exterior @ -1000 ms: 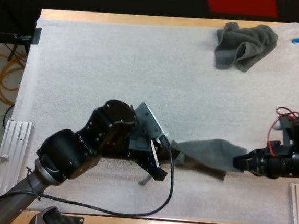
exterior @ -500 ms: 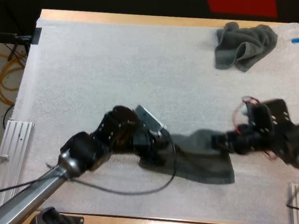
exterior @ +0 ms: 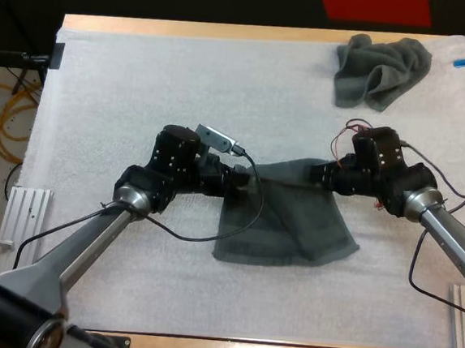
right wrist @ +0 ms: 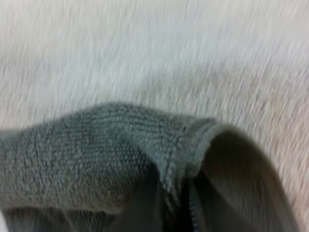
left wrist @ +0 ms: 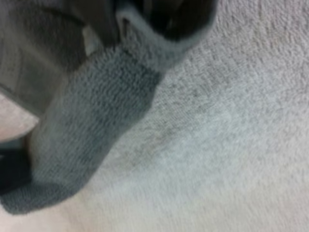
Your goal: Pick towel from pile fold and stack
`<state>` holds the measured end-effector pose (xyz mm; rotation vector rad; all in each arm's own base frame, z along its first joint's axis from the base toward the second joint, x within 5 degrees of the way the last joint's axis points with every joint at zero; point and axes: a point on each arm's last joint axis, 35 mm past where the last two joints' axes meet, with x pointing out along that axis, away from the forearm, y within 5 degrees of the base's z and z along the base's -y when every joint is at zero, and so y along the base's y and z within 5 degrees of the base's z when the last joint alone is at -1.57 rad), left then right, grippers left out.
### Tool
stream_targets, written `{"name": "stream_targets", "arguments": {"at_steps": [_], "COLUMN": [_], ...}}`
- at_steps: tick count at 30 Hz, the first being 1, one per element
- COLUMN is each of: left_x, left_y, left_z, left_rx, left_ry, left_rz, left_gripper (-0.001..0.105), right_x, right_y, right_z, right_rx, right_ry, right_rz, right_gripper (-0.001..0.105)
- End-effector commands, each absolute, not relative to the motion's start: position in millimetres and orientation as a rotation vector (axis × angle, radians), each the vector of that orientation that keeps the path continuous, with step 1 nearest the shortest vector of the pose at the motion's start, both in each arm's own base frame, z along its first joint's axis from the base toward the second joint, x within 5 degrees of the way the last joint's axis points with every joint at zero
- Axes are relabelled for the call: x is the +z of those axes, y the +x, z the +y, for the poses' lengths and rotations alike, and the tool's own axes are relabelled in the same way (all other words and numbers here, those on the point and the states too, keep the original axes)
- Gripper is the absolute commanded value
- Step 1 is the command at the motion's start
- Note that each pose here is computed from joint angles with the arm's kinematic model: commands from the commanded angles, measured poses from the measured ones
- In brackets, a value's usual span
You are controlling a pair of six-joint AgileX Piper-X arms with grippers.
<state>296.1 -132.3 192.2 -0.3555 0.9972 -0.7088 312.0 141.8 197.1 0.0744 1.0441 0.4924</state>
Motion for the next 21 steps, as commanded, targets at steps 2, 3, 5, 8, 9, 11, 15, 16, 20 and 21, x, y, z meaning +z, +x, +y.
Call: {"name": "stream_targets", "arguments": {"at_steps": [2, 3, 5, 8, 9, 11, 15, 16, 20, 21], "left_x": [190.7, 190.2, 190.1, 191.2, 191.3, 191.7, 193.1, 194.4, 208.5, 211.7], "left_y": [302.4, 303.1, 305.5, 308.3, 308.7, 309.9, 310.9, 311.7, 321.8, 324.0], "left_z": [-129.3, -128.7, -126.7, -125.1, -125.0, -124.4, -124.7, -125.0, -126.8, -127.1], "left_rx": [-0.711, -0.708, -0.702, -0.671, -0.662, -0.649, -0.699, -0.711, -0.69, -0.68], "left_ry": [-0.363, -0.363, -0.365, -0.345, -0.341, -0.303, -0.2, -0.174, -0.105, -0.099], "left_rz": [0.96, 0.958, 0.944, 0.912, 0.907, 0.883, 0.837, 0.822, 0.748, 0.736], "left_gripper": [0.0, 0.0, 0.0, 0.0, 0.0, 0.0, 0.009, 0.015, 0.045, 0.047], "right_x": [196.6, 195.4, 188.8, 180.6, 179.3, 177.3, 179.6, 180.9, 190.2, 192.3], "right_y": [319.7, 321.2, 326.3, 330.6, 331.2, 333.0, 336.8, 339.2, 350.9, 353.5], "right_z": [140.5, 140.5, 141.7, 142.5, 142.2, 140.8, 136.8, 134.2, 123.5, 120.4], "right_rx": [0.435, 0.427, 0.431, 0.431, 0.43, 0.422, 0.424, 0.434, 0.475, 0.468], "right_ry": [0.016, 0.0, -0.002, 0.0, 0.001, 0.008, 0.025, 0.04, 0.106, 0.115], "right_rz": [0.977, 0.967, 0.952, 0.953, 0.954, 0.954, 0.937, 0.927, 0.876, 0.867], "right_gripper": [0.0, 0.0, 0.0, 0.0, 0.0, 0.0, 0.0, 0.002, 0.03, 0.038]}}
